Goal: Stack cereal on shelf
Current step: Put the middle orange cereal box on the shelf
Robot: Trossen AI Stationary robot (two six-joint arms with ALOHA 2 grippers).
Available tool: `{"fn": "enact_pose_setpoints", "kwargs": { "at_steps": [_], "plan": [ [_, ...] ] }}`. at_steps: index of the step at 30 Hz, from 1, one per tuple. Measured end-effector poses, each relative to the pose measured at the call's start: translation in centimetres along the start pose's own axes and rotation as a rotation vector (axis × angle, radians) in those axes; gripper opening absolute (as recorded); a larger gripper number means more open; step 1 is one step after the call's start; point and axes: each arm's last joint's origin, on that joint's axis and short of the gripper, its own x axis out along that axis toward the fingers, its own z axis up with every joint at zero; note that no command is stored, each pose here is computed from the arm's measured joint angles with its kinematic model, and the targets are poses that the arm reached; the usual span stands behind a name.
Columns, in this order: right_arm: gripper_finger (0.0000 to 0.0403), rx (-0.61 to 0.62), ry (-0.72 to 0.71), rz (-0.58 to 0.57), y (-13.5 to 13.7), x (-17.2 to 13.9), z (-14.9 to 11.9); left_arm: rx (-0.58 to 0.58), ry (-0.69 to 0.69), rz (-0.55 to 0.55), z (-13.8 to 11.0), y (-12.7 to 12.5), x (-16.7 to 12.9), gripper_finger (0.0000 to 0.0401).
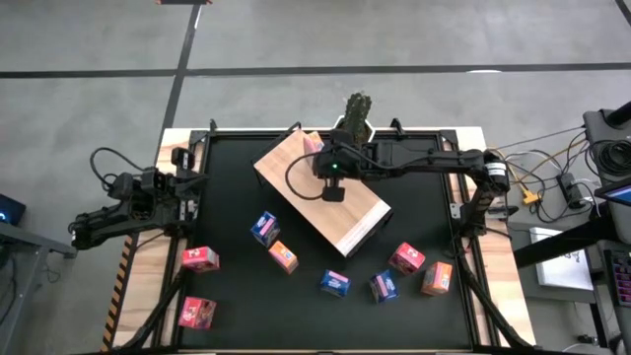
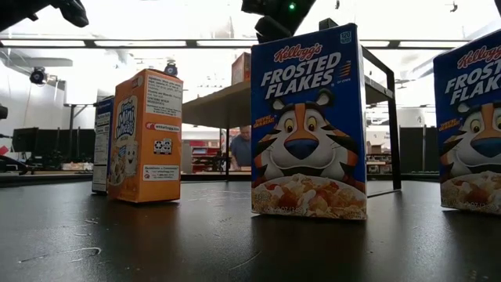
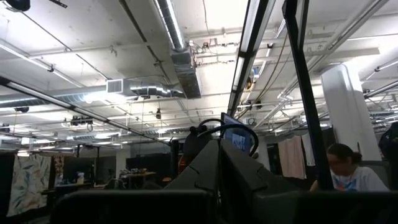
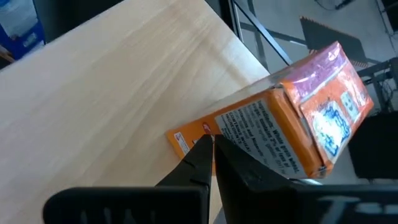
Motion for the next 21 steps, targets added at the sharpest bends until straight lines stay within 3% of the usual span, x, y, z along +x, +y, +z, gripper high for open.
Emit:
{"fn": "enact_pose_setpoints", "kwargs": {
  "at_steps": [21],
  "plan": [
    [0.0009, -0.015, 0.046, -0.035, -2.2, 1.4, -1.0, 0.022, 0.008, 0.0, -0.1, 0.0, 0.0, 0.0]
  ]
}}
